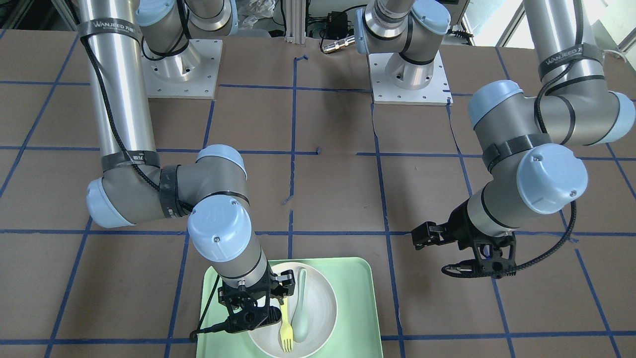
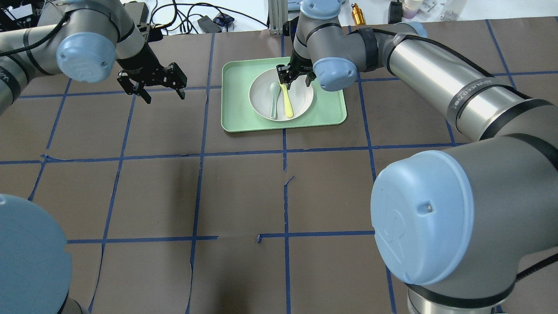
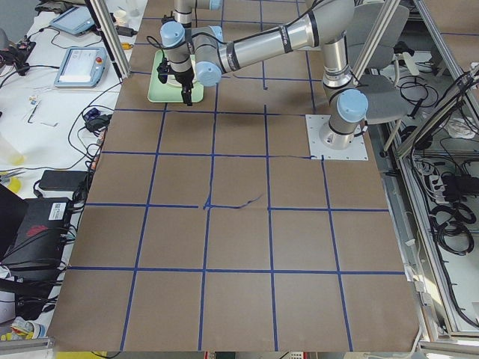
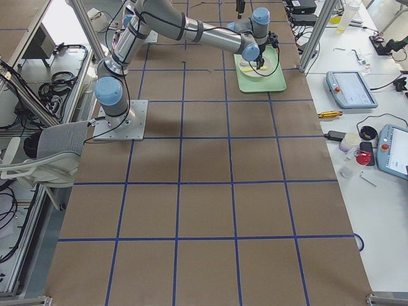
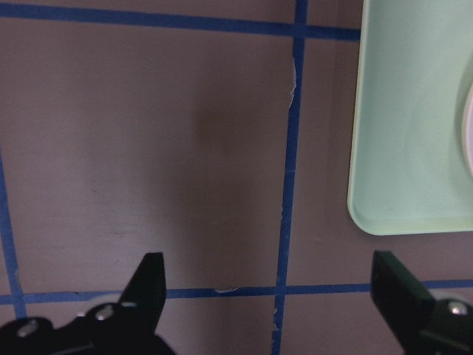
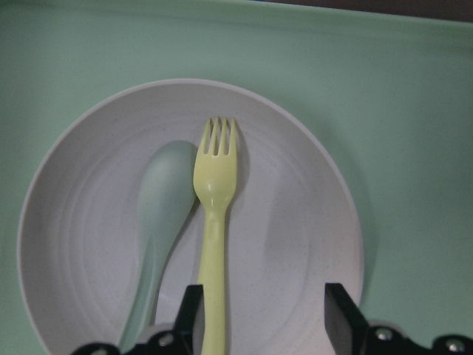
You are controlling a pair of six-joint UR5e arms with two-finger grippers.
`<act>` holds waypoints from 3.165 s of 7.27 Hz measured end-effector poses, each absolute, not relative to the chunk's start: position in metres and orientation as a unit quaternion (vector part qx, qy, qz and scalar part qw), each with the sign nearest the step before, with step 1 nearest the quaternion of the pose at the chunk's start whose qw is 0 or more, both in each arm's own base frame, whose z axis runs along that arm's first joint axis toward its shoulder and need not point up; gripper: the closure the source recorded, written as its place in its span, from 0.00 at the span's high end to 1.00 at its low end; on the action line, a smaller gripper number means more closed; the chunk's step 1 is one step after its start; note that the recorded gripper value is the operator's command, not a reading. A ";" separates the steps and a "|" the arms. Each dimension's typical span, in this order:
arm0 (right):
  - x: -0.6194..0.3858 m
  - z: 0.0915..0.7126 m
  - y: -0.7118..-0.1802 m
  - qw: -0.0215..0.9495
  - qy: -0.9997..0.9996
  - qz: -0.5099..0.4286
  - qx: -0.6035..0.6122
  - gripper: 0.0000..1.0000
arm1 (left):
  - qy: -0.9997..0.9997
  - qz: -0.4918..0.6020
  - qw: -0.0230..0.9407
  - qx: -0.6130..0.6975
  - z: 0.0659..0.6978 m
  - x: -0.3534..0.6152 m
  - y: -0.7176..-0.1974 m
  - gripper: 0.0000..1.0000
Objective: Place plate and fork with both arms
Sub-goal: 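Lower the right gripper into the plate and grasp the yellow fork, then lift the fork with the right gripper and move it beside the plate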
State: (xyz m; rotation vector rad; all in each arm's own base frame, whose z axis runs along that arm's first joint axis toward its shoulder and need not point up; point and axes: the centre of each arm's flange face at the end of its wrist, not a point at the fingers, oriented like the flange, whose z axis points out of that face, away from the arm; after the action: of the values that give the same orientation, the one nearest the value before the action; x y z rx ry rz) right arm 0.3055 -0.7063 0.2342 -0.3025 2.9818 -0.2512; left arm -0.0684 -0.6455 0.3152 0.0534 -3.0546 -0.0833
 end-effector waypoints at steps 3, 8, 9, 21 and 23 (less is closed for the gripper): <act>0.319 0.204 -0.707 0.084 0.989 -0.065 -0.107 0.63 | -0.999 -0.029 0.041 0.013 0.315 -0.076 -0.638 1.00; 0.329 0.189 -0.701 0.070 0.989 -0.054 -0.117 0.55 | -0.999 -0.030 0.041 0.011 0.313 -0.075 -0.638 1.00; 0.327 0.190 -0.701 0.058 0.989 -0.057 -0.123 0.52 | -0.999 -0.029 0.041 0.011 0.314 -0.075 -0.637 1.00; 0.334 0.188 -0.691 0.049 0.989 -0.049 -0.130 0.00 | -0.999 -0.028 0.042 0.011 0.307 -0.075 -0.641 1.00; 0.333 0.202 -0.691 0.048 0.990 -0.058 -0.118 0.00 | -0.999 -0.028 0.042 0.011 0.307 -0.075 -0.641 1.00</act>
State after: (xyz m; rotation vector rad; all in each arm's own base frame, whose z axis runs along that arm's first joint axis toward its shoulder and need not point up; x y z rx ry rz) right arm 0.3328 -0.6913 0.2020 -0.3594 3.0194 -0.1757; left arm -0.0752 -0.6408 0.3074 0.0335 -3.0572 -0.0847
